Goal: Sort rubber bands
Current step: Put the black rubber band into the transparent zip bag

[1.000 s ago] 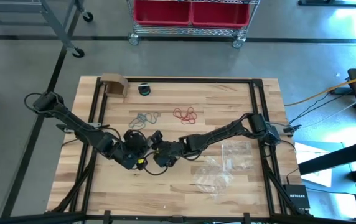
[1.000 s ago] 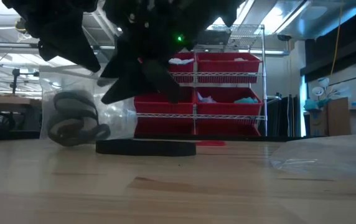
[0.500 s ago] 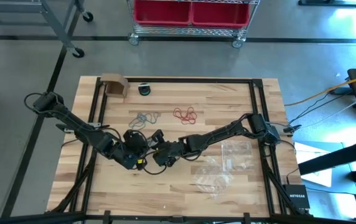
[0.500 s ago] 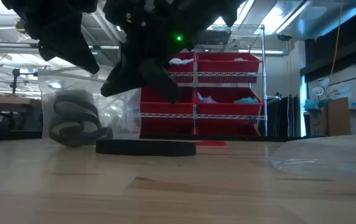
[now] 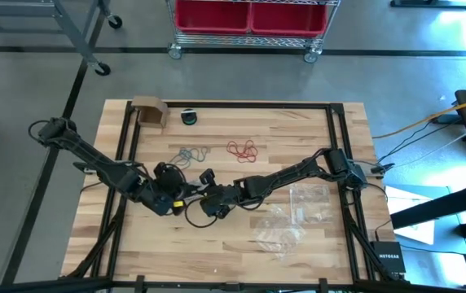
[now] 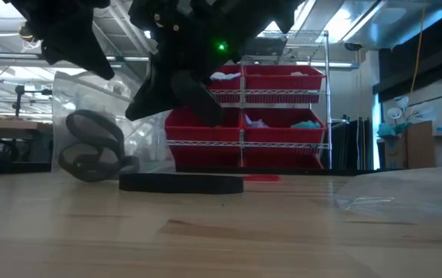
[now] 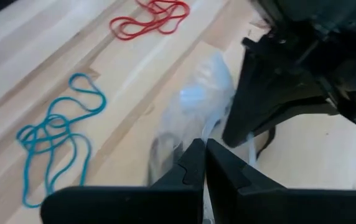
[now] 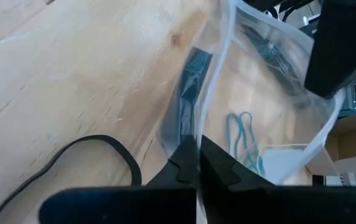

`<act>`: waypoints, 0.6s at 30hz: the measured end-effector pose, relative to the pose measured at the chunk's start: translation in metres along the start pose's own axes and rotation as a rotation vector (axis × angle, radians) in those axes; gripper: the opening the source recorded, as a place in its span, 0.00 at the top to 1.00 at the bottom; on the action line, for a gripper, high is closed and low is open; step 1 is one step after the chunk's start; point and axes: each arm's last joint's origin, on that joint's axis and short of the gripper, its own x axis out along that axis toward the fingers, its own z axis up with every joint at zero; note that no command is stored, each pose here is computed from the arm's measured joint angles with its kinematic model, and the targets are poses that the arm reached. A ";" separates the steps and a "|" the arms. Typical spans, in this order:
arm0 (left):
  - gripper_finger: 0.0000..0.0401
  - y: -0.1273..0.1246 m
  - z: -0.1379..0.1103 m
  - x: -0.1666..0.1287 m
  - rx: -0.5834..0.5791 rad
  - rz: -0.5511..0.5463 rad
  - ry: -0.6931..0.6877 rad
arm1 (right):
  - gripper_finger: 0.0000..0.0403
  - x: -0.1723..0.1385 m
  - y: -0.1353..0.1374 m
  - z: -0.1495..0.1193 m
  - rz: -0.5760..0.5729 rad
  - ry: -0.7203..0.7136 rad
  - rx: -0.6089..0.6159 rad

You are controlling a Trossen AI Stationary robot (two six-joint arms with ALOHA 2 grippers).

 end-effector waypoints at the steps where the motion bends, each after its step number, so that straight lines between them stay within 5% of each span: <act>1: 1.00 0.001 0.000 0.000 0.006 0.009 0.003 | 1.00 0.000 0.000 0.000 0.003 -0.002 0.000; 12: 1.00 0.016 -0.006 0.008 0.021 0.140 0.036 | 1.00 -0.001 0.003 0.003 0.049 -0.042 0.039; 18: 1.00 0.008 0.002 0.007 0.045 0.061 -0.021 | 1.00 -0.001 0.004 0.003 0.062 -0.040 0.058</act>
